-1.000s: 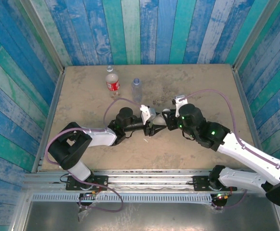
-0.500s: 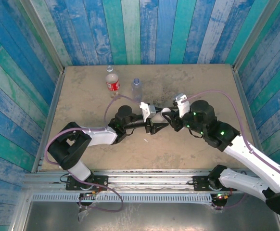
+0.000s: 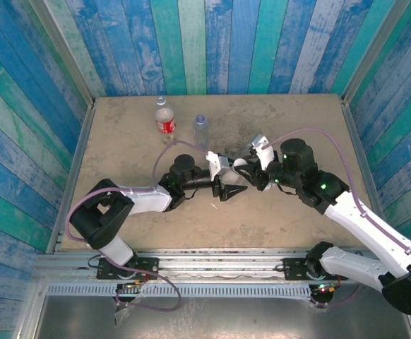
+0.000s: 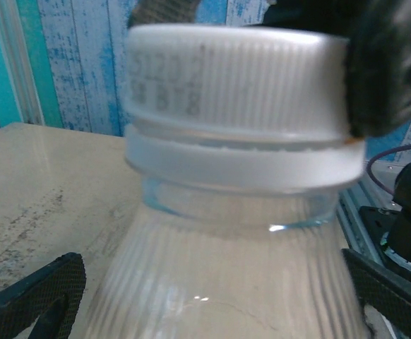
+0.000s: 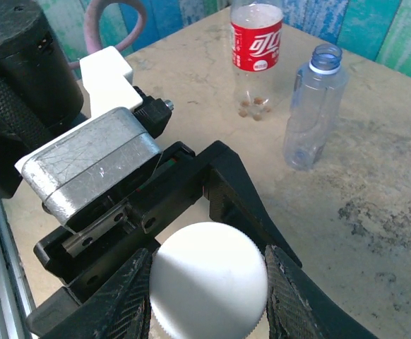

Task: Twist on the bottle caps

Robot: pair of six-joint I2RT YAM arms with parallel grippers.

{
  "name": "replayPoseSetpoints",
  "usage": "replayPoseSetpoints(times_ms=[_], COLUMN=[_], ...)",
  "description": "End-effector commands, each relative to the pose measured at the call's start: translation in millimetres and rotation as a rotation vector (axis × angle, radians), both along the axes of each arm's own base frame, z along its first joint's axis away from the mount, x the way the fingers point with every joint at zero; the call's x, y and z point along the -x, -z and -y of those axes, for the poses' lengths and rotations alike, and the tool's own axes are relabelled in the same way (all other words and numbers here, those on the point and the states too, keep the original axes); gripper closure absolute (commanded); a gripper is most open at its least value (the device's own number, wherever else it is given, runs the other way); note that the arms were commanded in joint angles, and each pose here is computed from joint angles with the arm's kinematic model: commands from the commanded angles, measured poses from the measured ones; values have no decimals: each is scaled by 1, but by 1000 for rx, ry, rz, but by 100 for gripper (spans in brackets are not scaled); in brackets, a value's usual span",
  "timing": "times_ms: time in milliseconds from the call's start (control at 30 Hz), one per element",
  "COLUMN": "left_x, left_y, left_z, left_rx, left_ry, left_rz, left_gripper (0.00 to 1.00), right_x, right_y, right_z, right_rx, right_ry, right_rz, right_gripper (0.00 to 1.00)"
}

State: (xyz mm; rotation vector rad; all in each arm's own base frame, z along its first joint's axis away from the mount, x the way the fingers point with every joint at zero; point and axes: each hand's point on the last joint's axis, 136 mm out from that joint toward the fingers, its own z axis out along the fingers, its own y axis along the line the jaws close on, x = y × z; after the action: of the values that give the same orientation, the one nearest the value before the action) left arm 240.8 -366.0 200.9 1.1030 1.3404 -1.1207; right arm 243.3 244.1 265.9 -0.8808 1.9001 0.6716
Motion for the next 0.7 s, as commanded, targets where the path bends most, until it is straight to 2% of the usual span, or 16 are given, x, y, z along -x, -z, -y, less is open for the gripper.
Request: replayPoseSetpoints(times_ms=[0, 267, 367, 667], left_x=[16, 29, 29, 28], left_y=[-12, -11, -10, -8], left_z=[-4, -4, -4, 0], left_rx=[15, 21, 20, 11], left_ry=[65, 133, 139, 159], left_rz=[18, 1, 3, -1], left_gripper=[6, 6, 1, 31], right_x=[11, 12, 16, 23], right_y=[-18, -21, -18, -11], right_z=[-9, -5, -5, -5], right_rx=[-11, 7, 22, 29], right_ry=[-153, -261, -302, -342], right_rz=[61, 82, 75, 39], right_gripper=[79, 79, 79, 79])
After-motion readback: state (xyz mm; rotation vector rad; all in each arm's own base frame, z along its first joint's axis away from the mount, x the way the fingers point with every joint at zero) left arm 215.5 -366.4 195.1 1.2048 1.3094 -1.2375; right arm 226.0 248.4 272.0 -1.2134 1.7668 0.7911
